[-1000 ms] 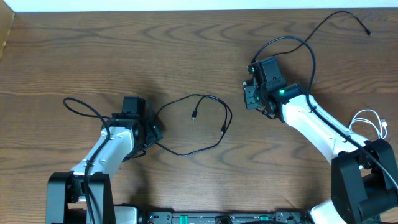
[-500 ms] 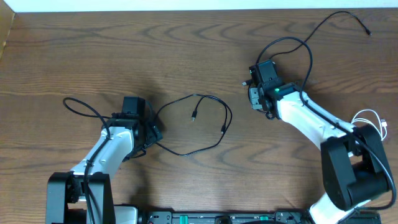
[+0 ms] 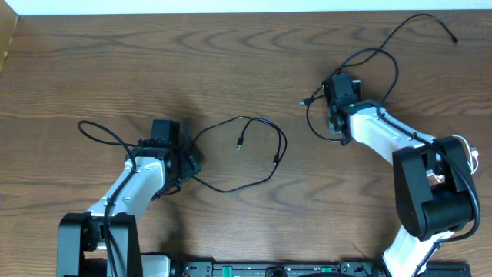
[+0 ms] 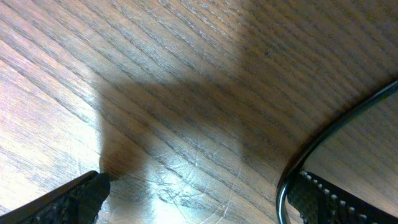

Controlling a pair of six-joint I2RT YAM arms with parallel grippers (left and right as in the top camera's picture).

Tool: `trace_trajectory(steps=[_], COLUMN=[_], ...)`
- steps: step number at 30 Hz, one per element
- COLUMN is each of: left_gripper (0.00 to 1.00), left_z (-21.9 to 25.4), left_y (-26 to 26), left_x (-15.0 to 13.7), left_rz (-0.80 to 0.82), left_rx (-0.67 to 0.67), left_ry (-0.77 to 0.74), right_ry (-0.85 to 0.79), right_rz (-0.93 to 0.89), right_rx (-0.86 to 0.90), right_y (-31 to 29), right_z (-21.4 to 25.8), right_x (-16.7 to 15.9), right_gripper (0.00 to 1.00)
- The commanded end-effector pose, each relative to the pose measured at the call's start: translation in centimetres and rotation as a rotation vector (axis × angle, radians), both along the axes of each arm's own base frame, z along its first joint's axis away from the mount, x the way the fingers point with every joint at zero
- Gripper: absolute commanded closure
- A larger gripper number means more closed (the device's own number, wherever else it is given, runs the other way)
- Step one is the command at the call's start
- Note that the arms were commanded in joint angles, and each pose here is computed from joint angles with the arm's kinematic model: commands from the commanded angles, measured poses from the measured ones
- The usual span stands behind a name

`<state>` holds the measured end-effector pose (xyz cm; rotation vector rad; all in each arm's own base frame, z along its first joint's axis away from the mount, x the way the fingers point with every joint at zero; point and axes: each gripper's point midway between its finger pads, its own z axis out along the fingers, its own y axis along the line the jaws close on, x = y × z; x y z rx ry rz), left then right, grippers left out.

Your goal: Untangle cables

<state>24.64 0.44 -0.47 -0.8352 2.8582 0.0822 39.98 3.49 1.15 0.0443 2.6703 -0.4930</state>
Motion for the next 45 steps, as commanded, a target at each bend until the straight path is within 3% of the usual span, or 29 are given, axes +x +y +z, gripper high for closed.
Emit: trace_trajectory(steps=[1, 4, 9, 14, 26, 32, 45], left_gripper=[0.02, 0.02, 0.02, 0.02, 0.02, 0.02, 0.02], left_z=[-1.6, -1.6, -1.6, -1.6, -1.6, -1.6, -1.6], left_y=[0.3, 0.3, 0.3, 0.3, 0.3, 0.3, 0.3], left_x=[-2.2, -2.2, -2.2, -2.2, -2.2, -2.2, -2.2], left_rz=[-0.005, -0.005, -0.005, -0.005, -0.005, -0.004, -0.004], left_rx=[0.015, 0.015, 0.015, 0.015, 0.015, 0.015, 0.015], left_ry=[0.085, 0.086, 0.086, 0.086, 0.085, 0.086, 0.086], right_ry=[0.035, 0.046, 0.058, 0.070, 0.093, 0.049, -0.234], right_rz=[-0.044, -0.064, -0.109, -0.149, -0.245, -0.455, -0.922], right_rx=[-0.035, -0.038, -0.039, -0.040, -0.046, -0.141, -0.358], right_y=[-1.9, -2.7, -4.5, -6.1, -9.1, -12.4, -16.4], right_z=[-1.1, -1.2, -1.3, -1.3, -1.4, -0.4, 5.1], right_x=[-0.6, -0.7, -1.0, -1.3, -2.4, -4.2, -9.0], right_gripper=[0.34, 0.38, 0.61, 0.66, 0.98, 0.99, 0.97])
